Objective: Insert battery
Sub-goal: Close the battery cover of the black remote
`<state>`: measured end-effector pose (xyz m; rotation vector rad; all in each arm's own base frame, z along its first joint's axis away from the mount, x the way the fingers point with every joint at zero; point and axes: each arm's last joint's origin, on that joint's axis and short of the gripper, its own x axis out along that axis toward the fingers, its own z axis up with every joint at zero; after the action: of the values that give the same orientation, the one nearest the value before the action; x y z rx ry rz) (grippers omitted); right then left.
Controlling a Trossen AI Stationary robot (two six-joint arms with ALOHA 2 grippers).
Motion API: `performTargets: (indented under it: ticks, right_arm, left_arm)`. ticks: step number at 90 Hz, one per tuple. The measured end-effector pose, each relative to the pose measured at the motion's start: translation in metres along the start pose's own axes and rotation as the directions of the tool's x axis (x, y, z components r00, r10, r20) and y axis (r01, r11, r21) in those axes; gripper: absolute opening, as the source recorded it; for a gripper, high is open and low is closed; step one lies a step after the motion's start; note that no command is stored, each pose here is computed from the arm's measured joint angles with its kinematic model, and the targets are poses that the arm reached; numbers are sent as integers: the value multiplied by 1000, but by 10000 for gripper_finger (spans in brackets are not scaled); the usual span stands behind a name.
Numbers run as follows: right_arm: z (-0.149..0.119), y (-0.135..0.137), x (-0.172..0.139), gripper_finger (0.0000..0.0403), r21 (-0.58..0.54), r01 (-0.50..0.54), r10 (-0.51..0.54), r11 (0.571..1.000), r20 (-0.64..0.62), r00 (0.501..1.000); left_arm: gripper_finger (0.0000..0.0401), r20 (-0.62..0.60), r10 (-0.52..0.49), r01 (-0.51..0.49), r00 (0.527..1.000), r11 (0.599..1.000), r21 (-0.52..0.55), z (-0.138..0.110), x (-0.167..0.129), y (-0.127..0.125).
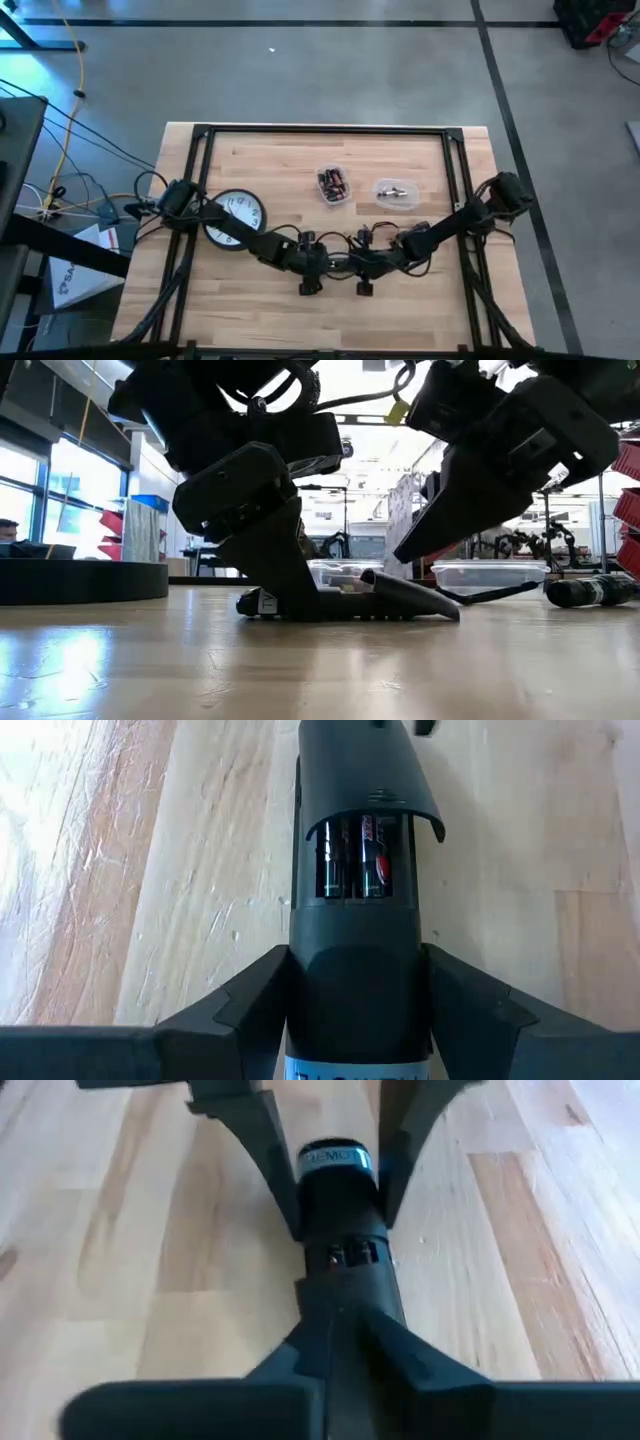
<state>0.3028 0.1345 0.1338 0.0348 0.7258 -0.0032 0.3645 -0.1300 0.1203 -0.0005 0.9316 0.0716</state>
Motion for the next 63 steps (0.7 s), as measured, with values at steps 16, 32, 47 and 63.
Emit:
performTargets:
  ticks: [16, 32, 47, 63]
  right_arm:
    - [-2, -3, 6, 2, 6, 9, -9, 1000, -7, 1000]
    - [-8, -7, 15, 0, 8, 22, -21, 1000, -33, 999]
    - [-7, -11, 19, 0, 22, 14, -13, 1000, -29, 1000]
    - [-5, -13, 21, 0, 29, 0, 1, 1000, -26, 1000]
  left_arm:
    - [186, 1, 0, 0, 1000, 1000, 0, 0, 0, 0]
    - [186, 1, 0, 0, 1000, 1000, 1, 0, 0, 0]
    - [186, 1, 0, 0, 1000, 1000, 1, 0, 0, 0]
    - [186, 1, 0, 0, 1000, 1000, 1, 0, 0, 0]
